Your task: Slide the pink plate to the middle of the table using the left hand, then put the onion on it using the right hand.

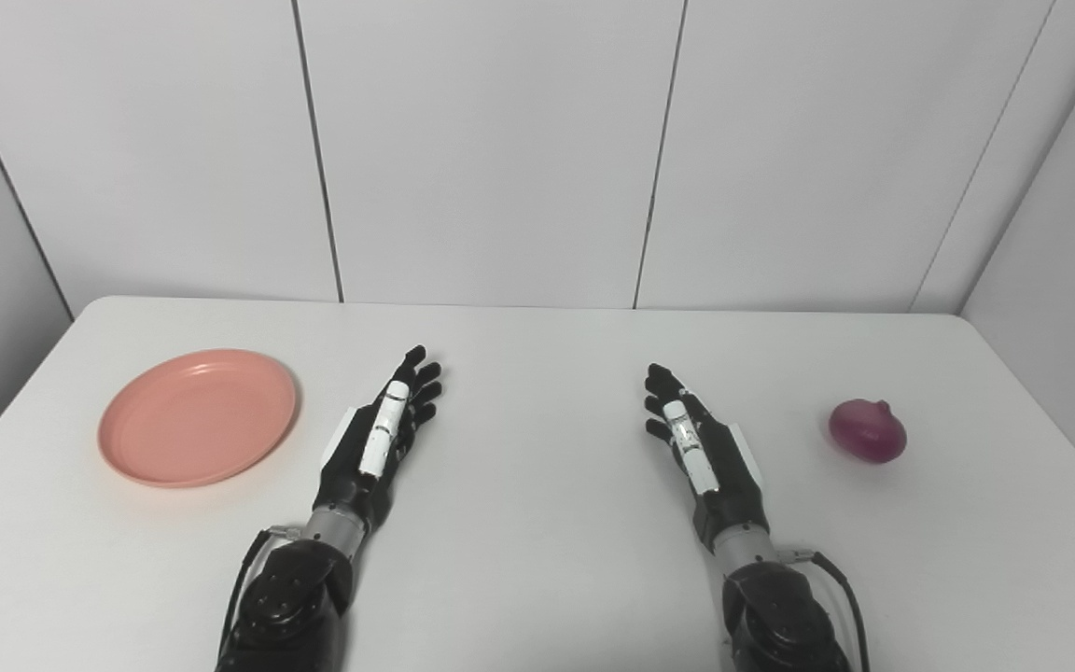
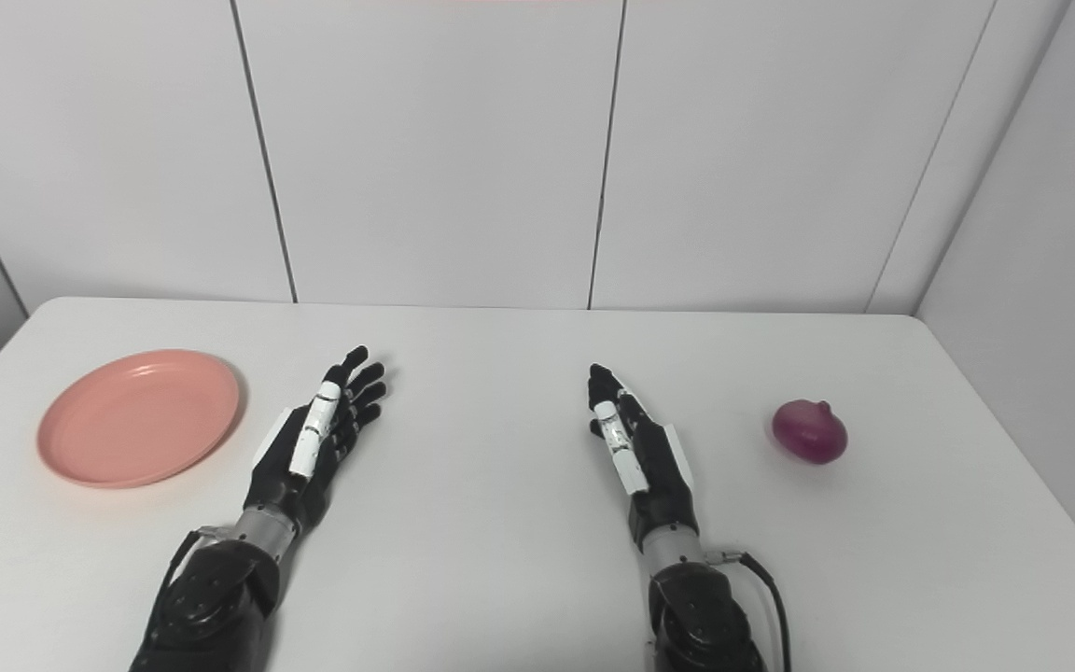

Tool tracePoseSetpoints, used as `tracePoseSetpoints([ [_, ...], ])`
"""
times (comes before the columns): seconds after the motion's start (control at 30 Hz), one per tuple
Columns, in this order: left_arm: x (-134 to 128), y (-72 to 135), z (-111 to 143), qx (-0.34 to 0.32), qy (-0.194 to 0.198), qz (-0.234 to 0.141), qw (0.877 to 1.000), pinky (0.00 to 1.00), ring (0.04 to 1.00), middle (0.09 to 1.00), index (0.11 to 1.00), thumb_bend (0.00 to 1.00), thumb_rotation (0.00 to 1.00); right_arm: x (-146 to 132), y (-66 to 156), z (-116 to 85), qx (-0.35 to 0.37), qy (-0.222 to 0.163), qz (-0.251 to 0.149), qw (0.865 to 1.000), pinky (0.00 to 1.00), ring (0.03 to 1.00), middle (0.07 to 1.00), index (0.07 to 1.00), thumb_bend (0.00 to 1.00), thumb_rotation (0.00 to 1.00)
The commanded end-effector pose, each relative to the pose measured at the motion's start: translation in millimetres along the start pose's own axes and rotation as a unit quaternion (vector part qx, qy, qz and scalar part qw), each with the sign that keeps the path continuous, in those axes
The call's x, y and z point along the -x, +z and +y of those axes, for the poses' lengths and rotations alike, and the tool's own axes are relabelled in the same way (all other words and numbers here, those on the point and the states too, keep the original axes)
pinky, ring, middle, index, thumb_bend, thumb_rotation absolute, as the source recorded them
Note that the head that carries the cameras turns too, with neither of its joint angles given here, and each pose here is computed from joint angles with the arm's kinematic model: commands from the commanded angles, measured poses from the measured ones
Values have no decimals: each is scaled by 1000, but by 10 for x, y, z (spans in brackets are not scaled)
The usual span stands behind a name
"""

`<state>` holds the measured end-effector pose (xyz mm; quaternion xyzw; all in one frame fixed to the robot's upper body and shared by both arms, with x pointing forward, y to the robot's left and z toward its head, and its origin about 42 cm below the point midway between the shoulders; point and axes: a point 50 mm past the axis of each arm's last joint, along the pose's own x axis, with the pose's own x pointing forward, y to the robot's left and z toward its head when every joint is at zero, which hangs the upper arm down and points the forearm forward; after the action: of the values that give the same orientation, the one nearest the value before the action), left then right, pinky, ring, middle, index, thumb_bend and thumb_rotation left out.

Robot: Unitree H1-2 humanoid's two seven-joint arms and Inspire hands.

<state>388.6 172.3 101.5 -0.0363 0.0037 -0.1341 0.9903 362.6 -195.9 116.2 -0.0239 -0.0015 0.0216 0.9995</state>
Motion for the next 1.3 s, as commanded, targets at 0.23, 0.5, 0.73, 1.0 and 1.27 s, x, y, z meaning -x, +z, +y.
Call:
tracePoseSetpoints([
  [0.23,16,-22,40,0,1,-4,1000,955,944,944,950,561,1000,-94,189,5,-1,0,-35,999,889,900,895,891,512,865],
  [0.5,11,-22,38,3,2,-5,1000,954,942,940,946,556,1000,-93,197,5,2,-1,-35,999,891,899,893,890,511,868],
  [0.73,8,-29,38,2,0,-6,1000,953,945,945,949,546,1000,-94,194,7,1,-7,-34,999,881,893,889,885,510,858],
  [1.0,-10,-113,-134,-14,-2,0,1000,948,934,938,943,553,1000,-62,59,-192,13,2,-37,999,885,893,897,899,491,889],
  [1.27,-48,-159,-456,-23,3,7,1000,961,952,959,944,574,1000,-93,-138,-505,-23,46,-49,997,994,964,972,984,429,947],
])
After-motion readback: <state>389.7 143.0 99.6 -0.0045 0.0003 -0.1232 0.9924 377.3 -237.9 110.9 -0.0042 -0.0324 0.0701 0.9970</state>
